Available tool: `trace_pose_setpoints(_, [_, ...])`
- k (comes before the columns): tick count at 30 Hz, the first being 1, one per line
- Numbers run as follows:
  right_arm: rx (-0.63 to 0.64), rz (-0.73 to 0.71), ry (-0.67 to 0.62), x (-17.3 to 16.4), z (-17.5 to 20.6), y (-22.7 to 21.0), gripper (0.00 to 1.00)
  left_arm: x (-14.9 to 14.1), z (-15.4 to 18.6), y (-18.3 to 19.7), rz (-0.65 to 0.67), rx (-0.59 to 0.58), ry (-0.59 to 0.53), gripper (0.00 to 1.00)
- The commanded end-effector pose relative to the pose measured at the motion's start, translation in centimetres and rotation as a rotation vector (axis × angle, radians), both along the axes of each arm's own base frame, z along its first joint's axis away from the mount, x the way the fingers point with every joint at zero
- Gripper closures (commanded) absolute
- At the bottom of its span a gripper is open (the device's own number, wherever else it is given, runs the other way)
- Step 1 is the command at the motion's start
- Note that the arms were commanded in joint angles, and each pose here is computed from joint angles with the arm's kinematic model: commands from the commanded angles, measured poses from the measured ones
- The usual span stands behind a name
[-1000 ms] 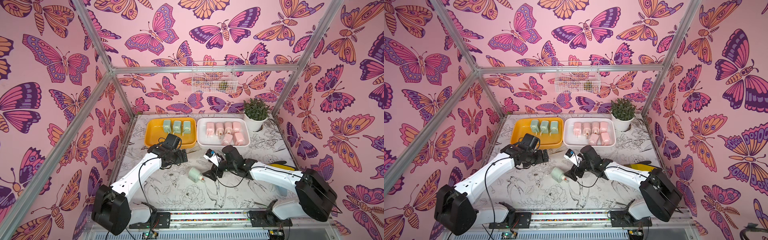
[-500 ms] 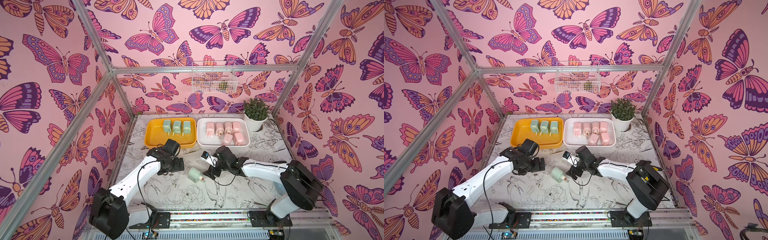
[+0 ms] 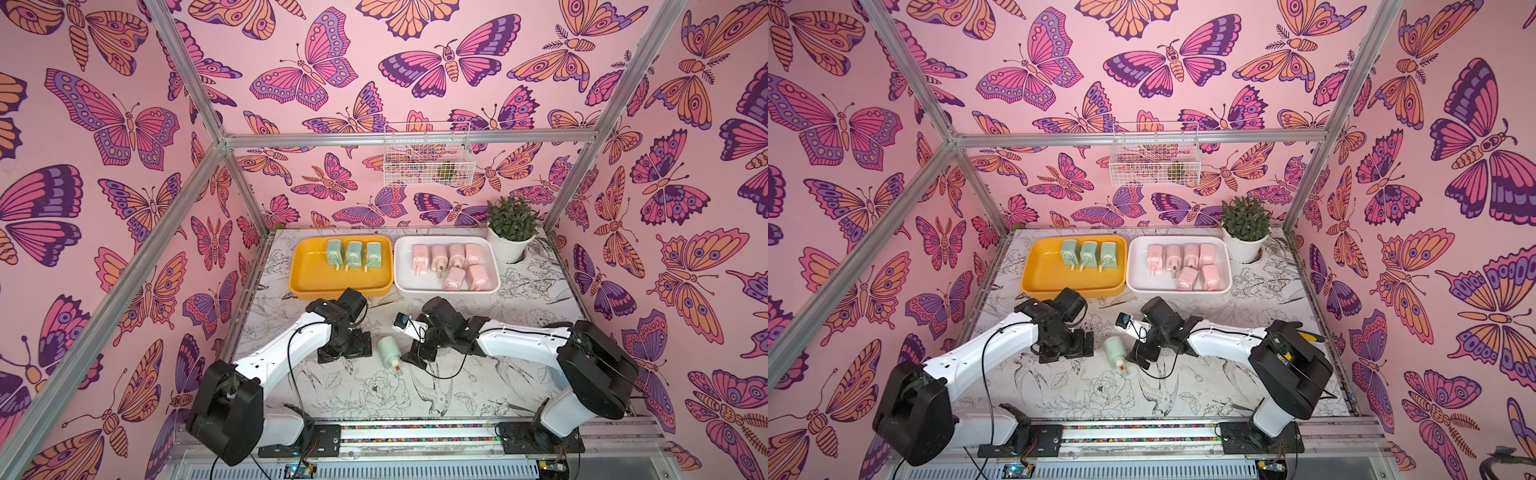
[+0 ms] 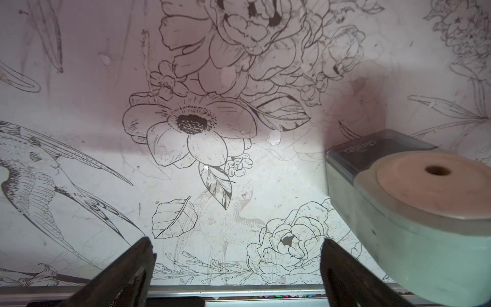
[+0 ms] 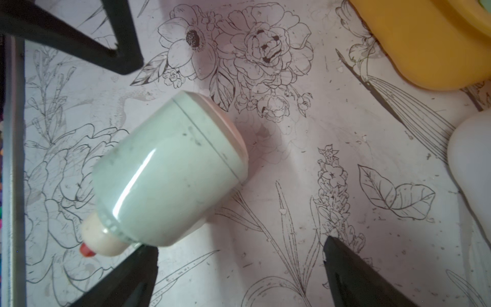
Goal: Place the pencil sharpeners by color into the storage box
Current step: Pick up the pencil sharpener from the center of the board.
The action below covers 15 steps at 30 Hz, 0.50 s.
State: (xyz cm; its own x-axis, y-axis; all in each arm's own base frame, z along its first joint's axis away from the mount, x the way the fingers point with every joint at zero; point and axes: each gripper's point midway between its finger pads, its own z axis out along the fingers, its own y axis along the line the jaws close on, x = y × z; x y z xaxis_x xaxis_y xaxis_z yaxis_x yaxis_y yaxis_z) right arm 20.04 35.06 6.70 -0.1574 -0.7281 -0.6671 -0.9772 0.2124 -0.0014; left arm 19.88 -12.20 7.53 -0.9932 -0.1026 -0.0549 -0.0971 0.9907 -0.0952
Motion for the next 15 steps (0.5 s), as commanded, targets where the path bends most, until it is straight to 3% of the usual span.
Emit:
trace_pose_setpoints(1, [0.014,0.033,-0.002,-0.9,0.8,1.1,0.0,0.3,0.9,-0.5,-0.004,-0.012,-0.028,0.0])
trace_pose_setpoints(9, [0.043,0.023,0.006,-1.2,1.1,1.8,0.01,0.5,0.8,-0.6,-0.018,-0.008,-0.028,0.0])
trace_pose_setpoints(15, [0.037,0.028,-0.01,-1.4,1.4,1.2,0.01,1.2,2.2,-1.9,-0.074,-0.063,-0.106,0.0])
